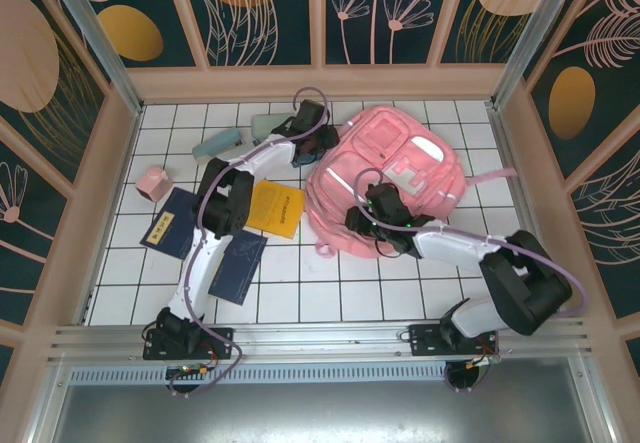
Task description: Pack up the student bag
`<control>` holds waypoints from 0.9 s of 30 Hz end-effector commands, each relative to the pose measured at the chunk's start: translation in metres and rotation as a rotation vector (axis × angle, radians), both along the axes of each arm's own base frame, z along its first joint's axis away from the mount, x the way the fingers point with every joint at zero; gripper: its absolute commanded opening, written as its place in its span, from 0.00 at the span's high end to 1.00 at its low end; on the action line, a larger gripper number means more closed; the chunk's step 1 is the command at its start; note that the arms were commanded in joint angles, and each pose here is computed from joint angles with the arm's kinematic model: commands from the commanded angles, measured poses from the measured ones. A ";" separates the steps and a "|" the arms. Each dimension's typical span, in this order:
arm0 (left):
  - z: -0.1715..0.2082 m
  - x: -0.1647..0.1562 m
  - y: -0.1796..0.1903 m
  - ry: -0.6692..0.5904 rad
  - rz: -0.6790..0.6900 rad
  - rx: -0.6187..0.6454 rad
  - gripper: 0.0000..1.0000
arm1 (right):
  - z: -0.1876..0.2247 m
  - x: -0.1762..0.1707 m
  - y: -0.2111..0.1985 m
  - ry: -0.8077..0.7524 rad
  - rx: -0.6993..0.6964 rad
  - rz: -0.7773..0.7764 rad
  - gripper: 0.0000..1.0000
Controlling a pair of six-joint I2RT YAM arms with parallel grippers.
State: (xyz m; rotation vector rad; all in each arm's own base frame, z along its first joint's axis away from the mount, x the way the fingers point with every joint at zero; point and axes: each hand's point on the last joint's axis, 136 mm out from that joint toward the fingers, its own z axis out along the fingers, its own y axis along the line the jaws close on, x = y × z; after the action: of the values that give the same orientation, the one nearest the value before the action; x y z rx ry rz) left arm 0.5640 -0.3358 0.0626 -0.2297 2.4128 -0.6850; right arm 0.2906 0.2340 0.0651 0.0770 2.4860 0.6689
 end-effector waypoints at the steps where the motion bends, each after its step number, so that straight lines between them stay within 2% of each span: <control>1: 0.041 0.000 0.002 -0.054 -0.022 0.049 0.54 | -0.008 -0.003 0.032 0.054 0.036 0.058 0.57; 7: 0.110 -0.018 0.040 -0.151 0.026 0.127 0.44 | -0.005 0.012 0.066 0.055 0.081 0.092 0.56; 12: 0.135 -0.054 0.072 -0.170 0.076 0.139 0.41 | 0.009 0.026 0.064 0.012 0.039 0.071 0.49; 18: 0.112 -0.114 0.081 -0.073 0.082 -0.005 0.42 | 0.041 0.027 0.023 -0.080 -0.034 0.012 0.42; 23: 0.079 -0.170 0.070 0.049 0.096 -0.086 0.43 | 0.043 0.017 -0.040 -0.090 -0.077 -0.090 0.35; 27: 0.047 -0.214 0.068 0.155 0.121 -0.069 0.42 | 0.036 0.013 -0.106 -0.058 -0.100 -0.257 0.31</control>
State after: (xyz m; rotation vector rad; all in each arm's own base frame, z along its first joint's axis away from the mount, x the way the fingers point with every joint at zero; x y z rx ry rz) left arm 0.3682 -0.2594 0.0969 -0.3718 2.5176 -0.6285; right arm 0.3167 0.1708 0.1221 0.2340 2.3362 0.5657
